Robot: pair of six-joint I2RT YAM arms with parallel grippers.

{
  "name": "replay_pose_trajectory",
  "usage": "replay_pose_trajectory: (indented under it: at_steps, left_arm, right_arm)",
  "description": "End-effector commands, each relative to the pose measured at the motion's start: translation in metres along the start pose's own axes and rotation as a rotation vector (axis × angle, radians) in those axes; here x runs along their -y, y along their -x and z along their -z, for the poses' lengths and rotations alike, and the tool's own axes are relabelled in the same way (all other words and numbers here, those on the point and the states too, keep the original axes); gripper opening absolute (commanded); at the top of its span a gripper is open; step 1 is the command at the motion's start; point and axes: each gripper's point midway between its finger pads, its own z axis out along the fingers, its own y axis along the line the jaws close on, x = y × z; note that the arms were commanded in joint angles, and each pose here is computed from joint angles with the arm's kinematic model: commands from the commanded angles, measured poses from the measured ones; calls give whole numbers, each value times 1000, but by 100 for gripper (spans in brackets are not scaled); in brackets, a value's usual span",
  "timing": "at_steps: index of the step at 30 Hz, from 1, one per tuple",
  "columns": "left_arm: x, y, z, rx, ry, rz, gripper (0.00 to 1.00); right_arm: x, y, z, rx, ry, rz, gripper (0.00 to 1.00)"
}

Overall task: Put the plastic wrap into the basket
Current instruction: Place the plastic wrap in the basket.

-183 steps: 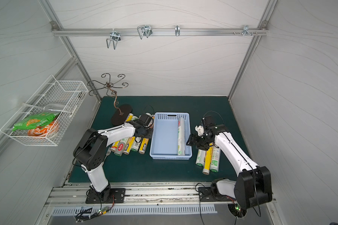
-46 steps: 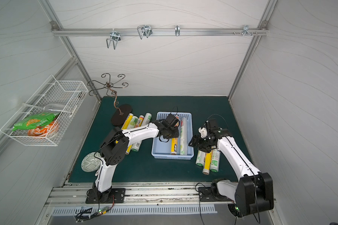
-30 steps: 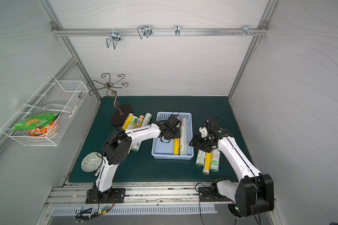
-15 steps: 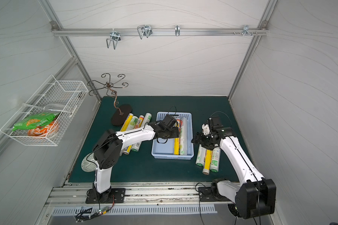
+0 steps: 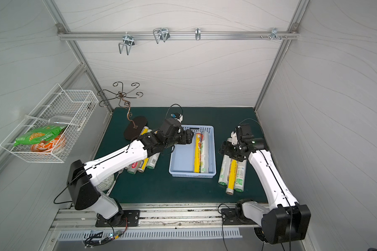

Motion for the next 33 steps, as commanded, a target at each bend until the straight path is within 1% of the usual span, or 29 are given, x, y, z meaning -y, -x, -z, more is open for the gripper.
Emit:
replay_pose_trajectory:
  at_steps: [1, 3, 5, 7, 11, 15, 18, 23, 33]
  left_arm:
    - [-14, 16, 25, 74, 67, -77, 90]
    - [-24, 22, 40, 103, 103, -92, 93]
    - [-34, 26, 52, 123, 134, -99, 94]
    - [-46, 27, 63, 139, 164, -96, 95]
    - [-68, 26, 85, 159, 209, -94, 96]
    - [-83, 22, 102, 171, 230, -92, 96]
    - [-94, 20, 111, 168, 243, -75, 96]
    - [-108, 16, 120, 162, 258, -52, 96]
    - [-111, 17, 124, 165, 250, -34, 96]
  right_arm:
    - [8, 0, 4, -26, -47, 7, 77]
    - [10, 3, 3, -27, -60, 5, 77]
    - [14, 6, 1, -28, -74, -6, 78]
    - [17, 9, -3, -33, -83, -14, 81]
    - [34, 19, -20, -23, -135, -51, 89]
    - [44, 22, -45, -55, -131, -94, 93]
    - [51, 22, -61, -72, -150, -104, 94]
    - [61, 20, -77, -104, -184, -113, 94]
    - [68, 6, -98, -163, -208, -114, 95]
